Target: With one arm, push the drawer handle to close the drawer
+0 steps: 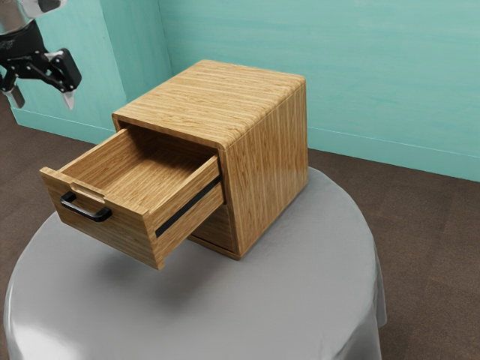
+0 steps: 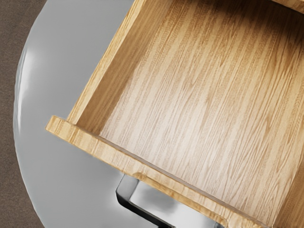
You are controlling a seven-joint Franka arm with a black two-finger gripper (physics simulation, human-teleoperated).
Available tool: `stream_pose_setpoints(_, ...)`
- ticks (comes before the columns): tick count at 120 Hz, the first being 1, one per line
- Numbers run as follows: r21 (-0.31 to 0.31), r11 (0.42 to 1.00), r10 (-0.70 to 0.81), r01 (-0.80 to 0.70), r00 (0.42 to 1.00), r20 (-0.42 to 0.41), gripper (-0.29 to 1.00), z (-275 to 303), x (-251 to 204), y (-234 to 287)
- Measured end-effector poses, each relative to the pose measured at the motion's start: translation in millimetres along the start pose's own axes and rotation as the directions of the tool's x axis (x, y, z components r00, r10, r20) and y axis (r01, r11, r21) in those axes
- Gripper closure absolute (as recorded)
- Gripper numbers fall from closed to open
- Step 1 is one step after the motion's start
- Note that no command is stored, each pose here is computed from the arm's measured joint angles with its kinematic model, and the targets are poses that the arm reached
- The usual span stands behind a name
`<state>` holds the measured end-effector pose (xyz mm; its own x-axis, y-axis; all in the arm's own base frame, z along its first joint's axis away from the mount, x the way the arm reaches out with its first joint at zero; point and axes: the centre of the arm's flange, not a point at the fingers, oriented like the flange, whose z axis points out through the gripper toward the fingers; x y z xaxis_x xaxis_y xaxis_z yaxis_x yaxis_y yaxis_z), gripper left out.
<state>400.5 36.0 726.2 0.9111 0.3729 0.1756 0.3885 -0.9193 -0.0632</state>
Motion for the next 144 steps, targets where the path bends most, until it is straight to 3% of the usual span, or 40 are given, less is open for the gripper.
stream_pose_setpoints(23, 0.003, 0.999, 0.042, -0.042, 0.998, -0.043, 0.0, -1.7, -31.0, 14.3)
stream_pose_setpoints(34, 0.027, 0.997, 0.08, -0.079, 0.995, -0.063, 0.02, -0.2, -84.0, 25.2)
stream_pose_setpoints(54, 0.049, 0.999, 0.015, -0.012, 0.997, -0.073, 0.44, 44.1, -164.7, -2.7)
stream_pose_setpoints(68, 0.046, 0.999, -0.023, 0.027, 0.996, -0.087, 0.61, 66.2, -192.6, -12.4)
stream_pose_setpoints(95, 0.022, 0.999, -0.026, 0.028, 0.998, -0.057, 0.74, 126.1, -173.3, -15.7)
stream_pose_setpoints(122, 0.008, 0.999, 0.052, -0.052, 0.993, -0.11, 0.77, 156.0, -156.5, -7.5)
stream_pose_setpoints(144, 0.007, 0.994, 0.106, -0.106, 0.989, -0.105, 0.78, 183.5, -134.7, 5.5)
